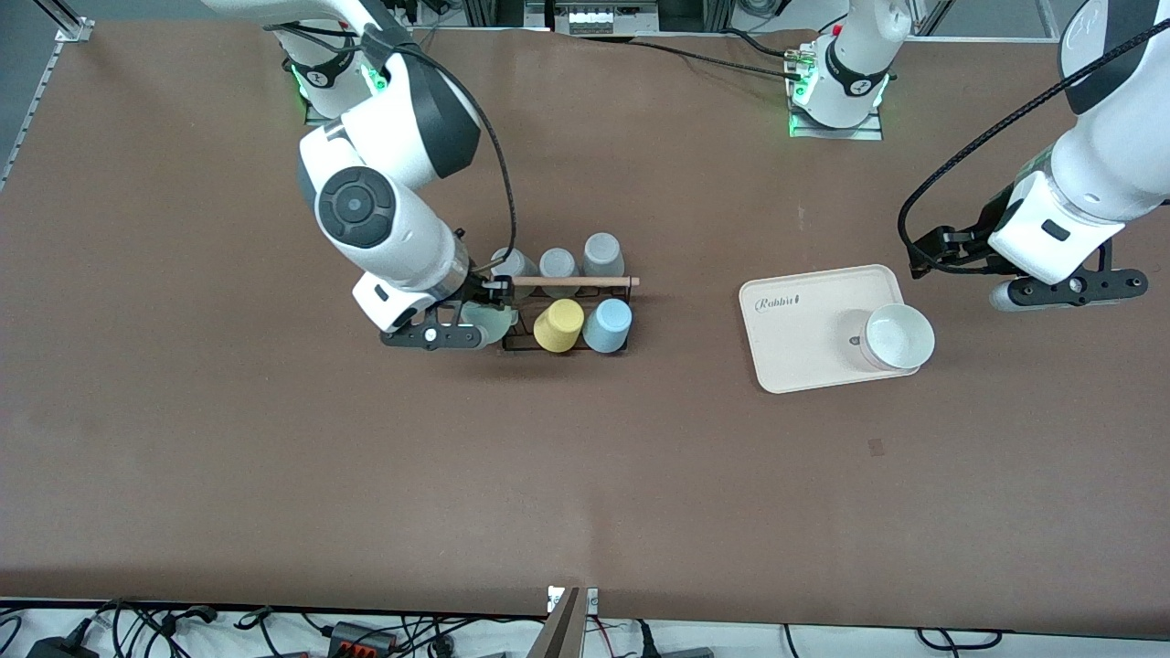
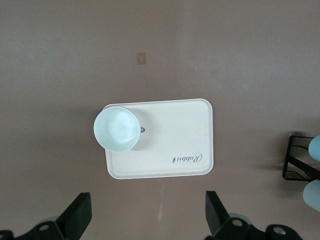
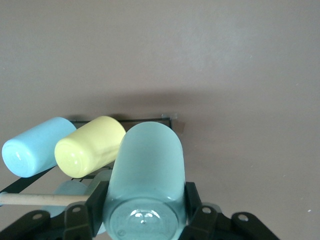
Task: Hang scattered cups on rack with three cups
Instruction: 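Carry the green cup with the right gripper to the rack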
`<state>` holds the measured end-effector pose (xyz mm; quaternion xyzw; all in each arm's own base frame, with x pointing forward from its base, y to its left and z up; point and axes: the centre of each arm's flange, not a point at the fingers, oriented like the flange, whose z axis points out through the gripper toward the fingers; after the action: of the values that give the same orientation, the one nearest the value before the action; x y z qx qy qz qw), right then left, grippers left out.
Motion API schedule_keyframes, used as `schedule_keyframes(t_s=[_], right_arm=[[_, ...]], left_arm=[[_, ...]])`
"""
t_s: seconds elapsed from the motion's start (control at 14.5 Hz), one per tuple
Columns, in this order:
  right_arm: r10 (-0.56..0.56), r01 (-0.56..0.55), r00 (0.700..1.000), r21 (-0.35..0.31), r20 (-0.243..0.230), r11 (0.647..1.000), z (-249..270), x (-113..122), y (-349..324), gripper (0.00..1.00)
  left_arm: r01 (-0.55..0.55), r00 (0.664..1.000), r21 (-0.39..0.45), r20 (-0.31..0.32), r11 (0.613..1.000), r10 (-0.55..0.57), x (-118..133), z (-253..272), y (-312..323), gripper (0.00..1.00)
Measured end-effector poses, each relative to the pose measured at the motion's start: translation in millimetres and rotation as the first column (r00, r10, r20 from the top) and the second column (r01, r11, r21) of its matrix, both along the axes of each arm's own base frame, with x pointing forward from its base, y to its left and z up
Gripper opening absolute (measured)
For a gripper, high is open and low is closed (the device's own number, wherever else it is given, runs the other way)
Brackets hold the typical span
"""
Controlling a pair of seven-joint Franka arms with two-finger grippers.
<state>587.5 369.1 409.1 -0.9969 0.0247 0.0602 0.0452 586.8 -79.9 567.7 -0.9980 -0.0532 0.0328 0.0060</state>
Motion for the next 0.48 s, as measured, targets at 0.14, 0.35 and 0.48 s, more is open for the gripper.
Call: schedule_keyframes(t_s=[0.14,0.35,0.48], right_arm=[[0.002,-0.002,1.0,-0.007,-0.012,1.0,-9,-6,12,0.66],[0.0,0.0,1.0,-0.009,-0.018,1.0,-18,-4,17,0.66],[-0.006,0.006,1.0,-0.012,-0.025,1.0,-27,0,18,0.66]], left_arm=[[0.0,1.0,0.0,0.0,1.0,0.0,0,0,0,1.0],[0.0,1.0,0.0,-0.001,1.0,0.0,0,0,0,1.0],[0.0,1.0,0.0,-0.001,1.0,0.0,0,0,0,1.0]])
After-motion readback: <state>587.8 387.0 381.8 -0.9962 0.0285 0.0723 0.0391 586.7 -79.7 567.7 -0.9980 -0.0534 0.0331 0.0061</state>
